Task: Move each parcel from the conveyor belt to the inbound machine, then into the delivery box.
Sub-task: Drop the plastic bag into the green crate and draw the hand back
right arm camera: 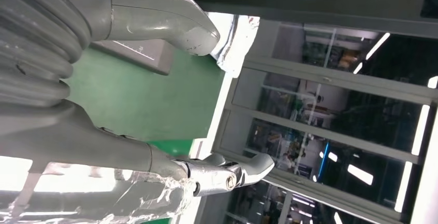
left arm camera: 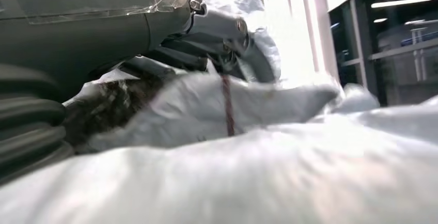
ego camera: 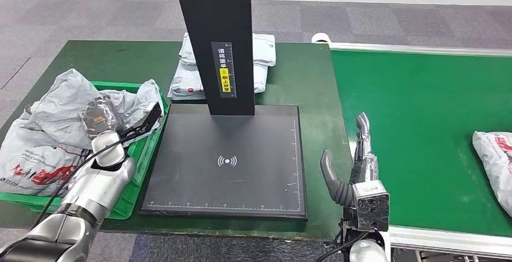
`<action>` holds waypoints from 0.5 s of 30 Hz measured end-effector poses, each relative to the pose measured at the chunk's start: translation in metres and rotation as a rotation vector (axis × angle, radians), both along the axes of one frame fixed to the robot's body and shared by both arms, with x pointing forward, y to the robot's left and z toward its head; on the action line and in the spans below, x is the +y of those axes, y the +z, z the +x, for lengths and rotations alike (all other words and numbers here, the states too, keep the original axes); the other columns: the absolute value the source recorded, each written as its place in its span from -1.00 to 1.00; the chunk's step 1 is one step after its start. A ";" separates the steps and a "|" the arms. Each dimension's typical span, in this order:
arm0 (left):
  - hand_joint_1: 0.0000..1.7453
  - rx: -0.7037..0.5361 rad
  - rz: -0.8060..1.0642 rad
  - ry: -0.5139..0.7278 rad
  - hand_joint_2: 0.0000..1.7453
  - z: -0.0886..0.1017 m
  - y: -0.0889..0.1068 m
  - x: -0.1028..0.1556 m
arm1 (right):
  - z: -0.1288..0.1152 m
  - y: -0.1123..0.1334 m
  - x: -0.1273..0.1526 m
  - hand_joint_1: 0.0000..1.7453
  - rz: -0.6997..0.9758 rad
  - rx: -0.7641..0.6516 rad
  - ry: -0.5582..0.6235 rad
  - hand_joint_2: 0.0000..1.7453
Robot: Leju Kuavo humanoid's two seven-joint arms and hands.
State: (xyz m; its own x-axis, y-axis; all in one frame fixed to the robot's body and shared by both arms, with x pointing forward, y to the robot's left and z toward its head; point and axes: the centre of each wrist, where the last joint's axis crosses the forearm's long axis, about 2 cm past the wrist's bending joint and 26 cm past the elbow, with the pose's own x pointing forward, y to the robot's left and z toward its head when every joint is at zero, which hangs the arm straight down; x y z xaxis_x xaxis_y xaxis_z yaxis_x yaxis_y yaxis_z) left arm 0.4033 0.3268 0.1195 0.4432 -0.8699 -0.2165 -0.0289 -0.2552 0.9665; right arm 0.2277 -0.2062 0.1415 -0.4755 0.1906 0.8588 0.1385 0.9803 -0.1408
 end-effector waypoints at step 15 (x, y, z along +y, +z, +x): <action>-1.00 -0.316 -0.140 -0.139 1.00 0.010 0.032 -0.019 | 0.006 0.010 -0.007 -1.00 0.003 -0.005 -0.049 1.00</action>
